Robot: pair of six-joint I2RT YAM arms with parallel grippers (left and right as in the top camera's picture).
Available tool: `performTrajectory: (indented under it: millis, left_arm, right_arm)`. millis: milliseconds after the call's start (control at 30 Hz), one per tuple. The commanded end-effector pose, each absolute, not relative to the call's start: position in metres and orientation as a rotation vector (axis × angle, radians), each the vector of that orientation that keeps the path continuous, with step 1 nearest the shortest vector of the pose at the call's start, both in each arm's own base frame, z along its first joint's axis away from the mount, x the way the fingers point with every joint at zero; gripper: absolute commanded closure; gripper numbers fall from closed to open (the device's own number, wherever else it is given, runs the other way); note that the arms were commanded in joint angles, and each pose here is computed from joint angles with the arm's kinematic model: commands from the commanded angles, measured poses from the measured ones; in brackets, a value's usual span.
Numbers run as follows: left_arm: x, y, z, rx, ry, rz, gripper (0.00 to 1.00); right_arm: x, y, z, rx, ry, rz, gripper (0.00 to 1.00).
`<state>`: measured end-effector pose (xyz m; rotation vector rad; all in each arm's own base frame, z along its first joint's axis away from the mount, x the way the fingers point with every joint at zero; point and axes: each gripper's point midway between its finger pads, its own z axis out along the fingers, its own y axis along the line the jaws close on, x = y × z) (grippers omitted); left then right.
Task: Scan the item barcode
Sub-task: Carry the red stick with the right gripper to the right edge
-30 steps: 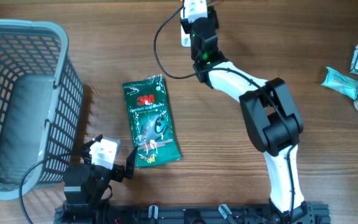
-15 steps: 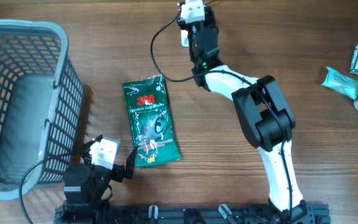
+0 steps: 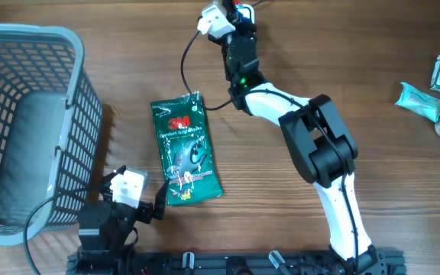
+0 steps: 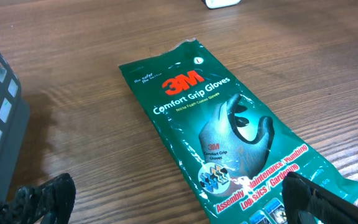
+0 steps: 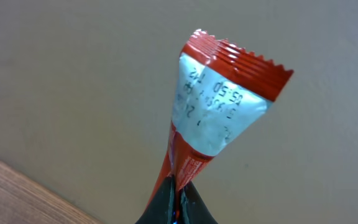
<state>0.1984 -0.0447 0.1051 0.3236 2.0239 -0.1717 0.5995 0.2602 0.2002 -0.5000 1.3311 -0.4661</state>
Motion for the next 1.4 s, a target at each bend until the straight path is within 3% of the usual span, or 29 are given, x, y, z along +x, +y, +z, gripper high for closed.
performTrajectory:
  millis: [0,200,367,433,600,767,1000,1067,1100,1133,1233,1367]
  left_arm:
    - [0.198,-0.047,0.105,0.324,2.018,-0.191,0.0]
    - [0.198,-0.047,0.105,0.324,2.018,-0.191,0.0]
    - [0.198,-0.047,0.105,0.324,2.018,-0.191,0.0]
    - [0.198,-0.047,0.105,0.324,2.018,-0.191,0.0]
    - [0.198,-0.047,0.105,0.324,2.018,-0.191,0.0]
    - [0.198,-0.047,0.105,0.324,2.018,-0.191,0.0]
    - [0.198,-0.047,0.105,0.324,2.018,-0.191,0.0]
    - [0.198,-0.047,0.105,0.324,2.018,-0.191,0.0]
    - [0.198,-0.047,0.105,0.324,2.018,-0.191,0.0]
    - [0.198,-0.047,0.105,0.324,2.018,-0.191,0.0]
    - [0.198,-0.047,0.105,0.324,2.018,-0.191,0.0]
    - [0.198,-0.047,0.105,0.324,2.018,-0.191,0.0]
  right_arm:
    - [0.597,0.221,0.219,-0.186,1.344,-0.488,0.96]
    - [0.575,0.144,0.296,-0.194,1.17,-1.07,0.95]
    - [0.563,0.061,0.312,-0.024,1.161,-1.285,0.96]
    - [0.569,0.022,0.299,0.019,1.242,-1.355,0.96]
    - [0.6,-0.076,0.208,-0.051,1.649,-1.464,0.95]
    - [0.573,-0.177,0.135,0.096,1.958,-1.487,0.96]
    - [0.527,-0.264,0.124,0.284,2.044,-1.624,0.96]
    - [0.52,-0.271,0.128,0.328,2.038,-1.653,0.48]
    - [0.52,-0.27,0.132,0.339,2.03,-1.65,0.31]
    - [0.52,-0.265,0.14,0.348,2.016,-1.644,0.21]
    - [0.528,-0.239,0.177,0.338,1.957,-1.605,0.0]
    - [0.536,-0.187,0.242,0.305,1.857,-1.516,0.0]
